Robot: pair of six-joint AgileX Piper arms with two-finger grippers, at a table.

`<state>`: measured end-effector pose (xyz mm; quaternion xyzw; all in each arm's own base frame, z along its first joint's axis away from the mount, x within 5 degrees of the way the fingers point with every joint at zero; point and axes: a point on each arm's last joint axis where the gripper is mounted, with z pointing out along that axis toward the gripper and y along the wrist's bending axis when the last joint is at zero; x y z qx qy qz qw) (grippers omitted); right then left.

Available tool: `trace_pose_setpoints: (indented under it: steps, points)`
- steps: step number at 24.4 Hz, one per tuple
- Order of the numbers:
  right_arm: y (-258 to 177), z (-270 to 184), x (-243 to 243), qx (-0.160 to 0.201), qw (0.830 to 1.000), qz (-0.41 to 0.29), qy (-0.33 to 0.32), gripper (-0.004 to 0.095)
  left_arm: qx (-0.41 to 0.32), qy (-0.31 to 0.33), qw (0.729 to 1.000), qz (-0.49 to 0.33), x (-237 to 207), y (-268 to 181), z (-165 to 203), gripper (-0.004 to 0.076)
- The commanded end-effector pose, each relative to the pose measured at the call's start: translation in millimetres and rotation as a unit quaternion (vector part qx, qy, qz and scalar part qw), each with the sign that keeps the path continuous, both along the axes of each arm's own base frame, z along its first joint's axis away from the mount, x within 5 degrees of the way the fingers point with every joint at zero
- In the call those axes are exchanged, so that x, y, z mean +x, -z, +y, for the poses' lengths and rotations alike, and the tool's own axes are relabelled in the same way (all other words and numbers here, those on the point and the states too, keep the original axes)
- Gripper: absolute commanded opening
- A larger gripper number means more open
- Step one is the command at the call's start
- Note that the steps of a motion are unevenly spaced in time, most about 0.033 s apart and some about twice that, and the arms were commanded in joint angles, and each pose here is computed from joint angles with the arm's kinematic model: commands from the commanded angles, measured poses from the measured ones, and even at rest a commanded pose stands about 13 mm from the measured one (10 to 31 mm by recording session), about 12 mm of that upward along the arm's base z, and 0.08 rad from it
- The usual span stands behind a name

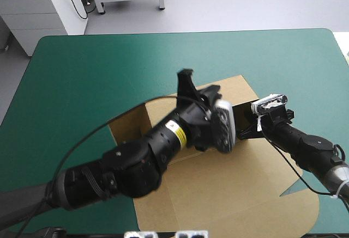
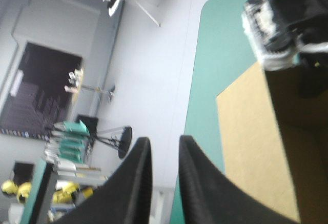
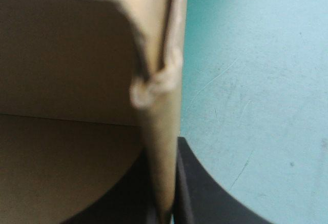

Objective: Fold the box

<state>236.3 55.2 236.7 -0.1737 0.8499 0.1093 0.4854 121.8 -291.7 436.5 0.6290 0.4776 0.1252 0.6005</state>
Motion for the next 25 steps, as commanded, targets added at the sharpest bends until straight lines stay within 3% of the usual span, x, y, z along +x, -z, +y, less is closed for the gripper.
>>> trace_pose_setpoints:
  steps: [1,6,11,17,25]
  points:
    - [-13.6,4.0,0.8,0.035,0.999,-0.019,-0.003,-0.0018,-0.072,-0.096,0.991,0.061,39.2,-50.6,49.9,0.0]
    - [-13.6,4.0,0.8,0.035,0.999,-0.019,-0.003,-0.0018,-0.219,-0.272,0.916,0.197,119.7,-63.4,145.9,0.0015]
    - [-13.6,4.0,0.8,0.035,0.999,-0.019,-0.003,-0.0018,-0.304,-0.387,0.809,0.321,147.1,-46.4,224.3,0.0014]
    - [-13.6,4.0,0.8,0.035,0.999,-0.019,-0.003,-0.0018,-0.315,-0.41,0.778,0.357,152.9,-33.7,256.6,0.0014]
    - [-13.6,4.0,0.8,0.035,0.999,-0.019,-0.003,-0.0018,-0.298,-0.432,0.754,0.395,155.1,11.7,260.9,0.0003]
